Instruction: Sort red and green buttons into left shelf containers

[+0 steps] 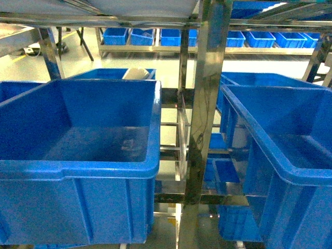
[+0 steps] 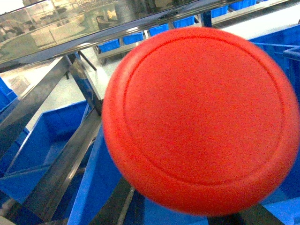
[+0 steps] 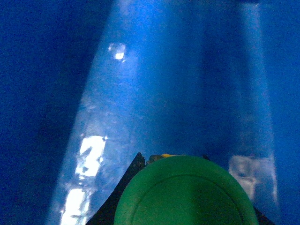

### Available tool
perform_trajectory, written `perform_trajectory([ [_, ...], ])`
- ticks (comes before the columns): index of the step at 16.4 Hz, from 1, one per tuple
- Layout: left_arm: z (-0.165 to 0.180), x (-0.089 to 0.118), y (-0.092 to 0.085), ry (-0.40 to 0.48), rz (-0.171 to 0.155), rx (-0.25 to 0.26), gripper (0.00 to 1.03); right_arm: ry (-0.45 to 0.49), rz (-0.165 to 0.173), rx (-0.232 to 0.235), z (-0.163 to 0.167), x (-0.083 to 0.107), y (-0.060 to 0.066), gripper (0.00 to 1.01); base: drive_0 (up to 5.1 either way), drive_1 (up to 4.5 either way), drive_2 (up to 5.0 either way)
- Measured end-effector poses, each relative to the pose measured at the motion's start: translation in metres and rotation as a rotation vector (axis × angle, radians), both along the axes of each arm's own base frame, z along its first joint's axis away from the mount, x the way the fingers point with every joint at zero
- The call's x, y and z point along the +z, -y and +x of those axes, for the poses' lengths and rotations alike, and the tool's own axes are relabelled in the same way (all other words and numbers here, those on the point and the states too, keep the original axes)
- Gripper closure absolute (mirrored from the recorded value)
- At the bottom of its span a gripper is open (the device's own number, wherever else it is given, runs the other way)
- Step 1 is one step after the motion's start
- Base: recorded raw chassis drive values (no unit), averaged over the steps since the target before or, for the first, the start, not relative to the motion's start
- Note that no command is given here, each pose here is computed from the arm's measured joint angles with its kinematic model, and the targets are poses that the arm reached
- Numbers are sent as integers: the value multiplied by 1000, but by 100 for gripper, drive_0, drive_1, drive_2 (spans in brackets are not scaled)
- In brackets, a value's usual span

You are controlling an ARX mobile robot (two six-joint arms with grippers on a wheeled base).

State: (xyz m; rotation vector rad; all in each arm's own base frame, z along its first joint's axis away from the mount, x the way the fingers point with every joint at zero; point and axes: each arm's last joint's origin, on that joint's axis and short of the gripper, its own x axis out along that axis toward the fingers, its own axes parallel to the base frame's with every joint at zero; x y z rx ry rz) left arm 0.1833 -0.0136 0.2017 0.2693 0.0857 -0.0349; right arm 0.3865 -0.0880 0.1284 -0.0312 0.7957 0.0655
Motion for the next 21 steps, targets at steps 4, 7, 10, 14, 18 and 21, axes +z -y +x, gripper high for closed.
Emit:
perform_trajectory([
  [4, 0, 0, 0, 0, 0, 0, 77, -51, 46, 13, 12, -3, -9, 53, 0, 0, 0],
  [7, 0, 0, 0, 0, 0, 0, 77, -3, 57, -2, 4, -3, -14, 20, 0, 0, 0],
  [10, 0, 0, 0, 0, 0, 0, 77, 74, 42, -30, -16, 6, -18, 4, 0, 0, 0],
  [14, 0, 0, 0, 0, 0, 0, 77, 162, 50, -53, -48, 17, -24, 3, 0, 0, 0],
  [18, 0, 0, 0, 0, 0, 0, 77, 319, 55, -98, -112, 40, -33, 3, 0, 0, 0],
  [21, 0, 0, 0, 0, 0, 0, 77, 277, 103, -127, -159, 28, -42, 3, 0, 0, 0],
])
